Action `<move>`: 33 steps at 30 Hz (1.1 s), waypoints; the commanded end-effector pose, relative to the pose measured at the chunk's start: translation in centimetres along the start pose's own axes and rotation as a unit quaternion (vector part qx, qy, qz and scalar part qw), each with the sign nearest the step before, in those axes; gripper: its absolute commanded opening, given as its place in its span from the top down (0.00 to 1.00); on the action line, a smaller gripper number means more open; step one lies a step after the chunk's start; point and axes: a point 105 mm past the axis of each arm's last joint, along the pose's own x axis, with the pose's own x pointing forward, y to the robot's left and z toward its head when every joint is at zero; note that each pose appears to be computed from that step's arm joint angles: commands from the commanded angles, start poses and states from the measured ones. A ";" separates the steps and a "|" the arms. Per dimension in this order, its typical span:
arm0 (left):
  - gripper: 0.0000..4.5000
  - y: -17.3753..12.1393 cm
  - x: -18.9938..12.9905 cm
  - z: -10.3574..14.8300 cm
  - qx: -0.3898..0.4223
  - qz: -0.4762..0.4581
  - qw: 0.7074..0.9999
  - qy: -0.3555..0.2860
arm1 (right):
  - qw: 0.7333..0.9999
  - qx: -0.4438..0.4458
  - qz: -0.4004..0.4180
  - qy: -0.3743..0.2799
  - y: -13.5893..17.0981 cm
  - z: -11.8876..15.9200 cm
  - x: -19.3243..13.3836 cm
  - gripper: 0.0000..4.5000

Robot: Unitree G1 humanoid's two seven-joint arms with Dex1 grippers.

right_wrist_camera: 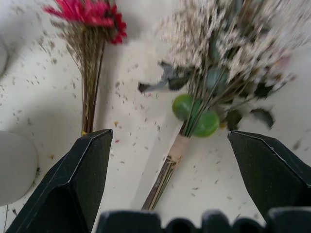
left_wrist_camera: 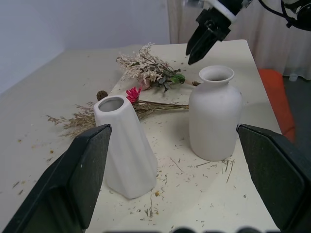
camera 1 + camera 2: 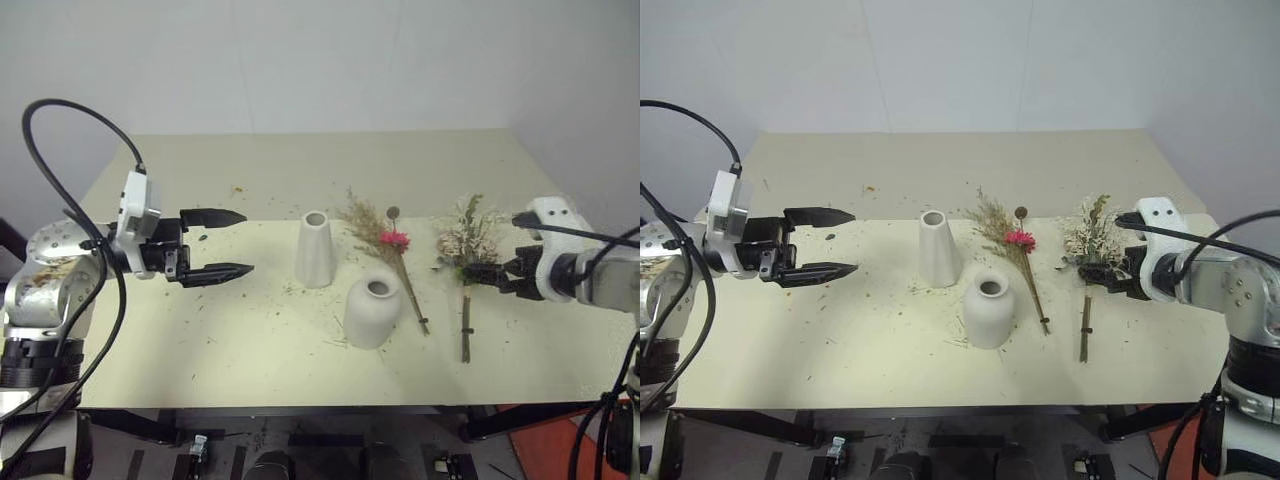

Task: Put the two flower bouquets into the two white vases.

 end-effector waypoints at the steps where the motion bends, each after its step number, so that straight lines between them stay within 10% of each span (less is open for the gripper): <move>1: 0.00 0.2 0.8 1.3 0.020 -0.008 1.000 -0.015 | 1.000 0.001 -0.022 0.014 -0.4 0.5 0.5 0.00; 18: 0.00 0.2 1.6 1.3 0.025 -0.039 0.999 -0.024 | 0.996 -0.009 -0.033 0.078 0.1 -1.1 6.5 0.00; 33: 0.00 0.2 0.9 1.3 0.030 -0.052 0.998 -0.006 | 0.997 0.008 -0.048 0.060 -1.2 -0.8 7.1 0.94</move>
